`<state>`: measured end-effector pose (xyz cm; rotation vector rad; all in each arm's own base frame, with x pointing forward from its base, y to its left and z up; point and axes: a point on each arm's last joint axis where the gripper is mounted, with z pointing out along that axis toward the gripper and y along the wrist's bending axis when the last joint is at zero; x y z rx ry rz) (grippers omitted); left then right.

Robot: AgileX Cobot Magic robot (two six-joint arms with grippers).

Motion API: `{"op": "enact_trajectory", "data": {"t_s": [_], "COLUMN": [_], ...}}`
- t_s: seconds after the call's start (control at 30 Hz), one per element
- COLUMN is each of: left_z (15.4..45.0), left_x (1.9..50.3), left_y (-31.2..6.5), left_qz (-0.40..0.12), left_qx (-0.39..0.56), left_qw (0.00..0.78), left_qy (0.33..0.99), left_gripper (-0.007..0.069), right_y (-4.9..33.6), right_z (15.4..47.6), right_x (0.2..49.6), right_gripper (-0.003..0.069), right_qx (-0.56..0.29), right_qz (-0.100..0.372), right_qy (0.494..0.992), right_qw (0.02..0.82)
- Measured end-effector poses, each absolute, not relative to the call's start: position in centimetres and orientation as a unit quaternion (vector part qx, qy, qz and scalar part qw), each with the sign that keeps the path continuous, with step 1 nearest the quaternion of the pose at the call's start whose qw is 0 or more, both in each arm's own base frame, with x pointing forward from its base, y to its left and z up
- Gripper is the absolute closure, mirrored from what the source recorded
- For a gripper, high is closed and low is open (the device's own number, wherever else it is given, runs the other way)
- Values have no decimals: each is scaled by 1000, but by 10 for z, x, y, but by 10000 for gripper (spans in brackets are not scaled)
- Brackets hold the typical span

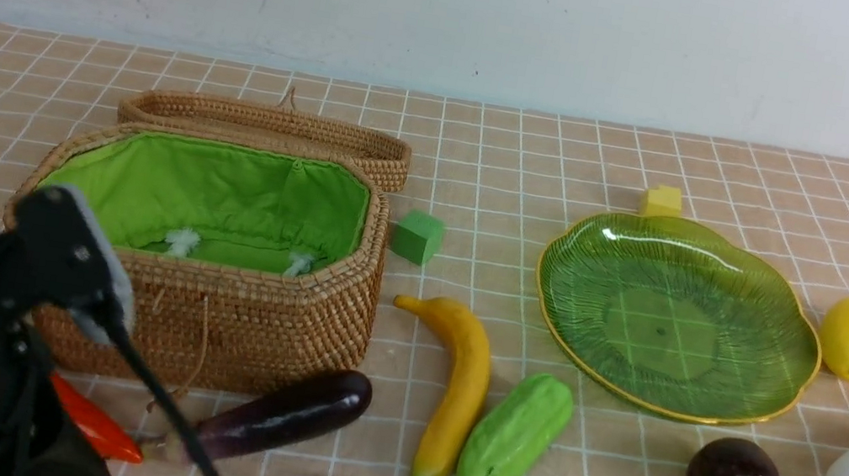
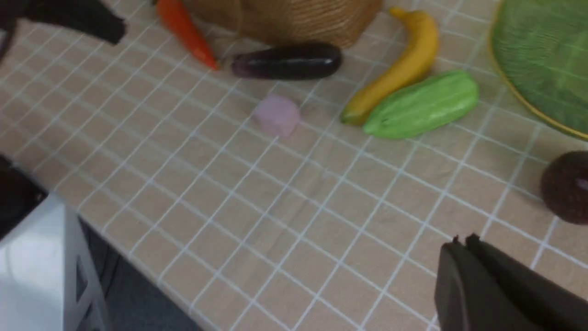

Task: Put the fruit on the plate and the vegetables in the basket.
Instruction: Use the left arm to grab a carrot and put it into the left basket

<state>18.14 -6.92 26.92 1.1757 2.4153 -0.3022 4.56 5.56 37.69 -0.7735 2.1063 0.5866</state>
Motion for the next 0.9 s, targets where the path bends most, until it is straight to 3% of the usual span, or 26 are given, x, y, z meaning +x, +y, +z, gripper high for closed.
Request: {"op": "enact_trajectory", "data": {"t_s": [0.1,0.17,0.2,0.27,0.5,0.63,0.9], "left_z": [252,248,242,237,218,207,181], "left_x": [192,195,201,206,238,248,260], "left_y": [-66,-63,-58,-54,-56,-56,-57], "left_qz": [-38,-16,24,50,110,134,150], "left_qx": [499,513,539,553,585,639,754], "left_qw": [171,157,134,124,159,146,92], "left_qy": [849,844,831,823,787,743,633], "left_gripper": [638,634,606,561,225,105,90], "right_y": [59,59,59,58,56,55,55], "right_z": [378,378,377,377,377,377,376], "right_x": [43,43,43,43,46,46,46], "right_gripper": [676,676,674,674,671,668,666], "right_qx": [-350,-355,-360,-361,-363,-364,-364], "right_qz": [233,232,229,226,202,199,196], "right_qy": [815,814,812,812,813,814,815], "right_qw": [398,398,397,398,408,407,406]}}
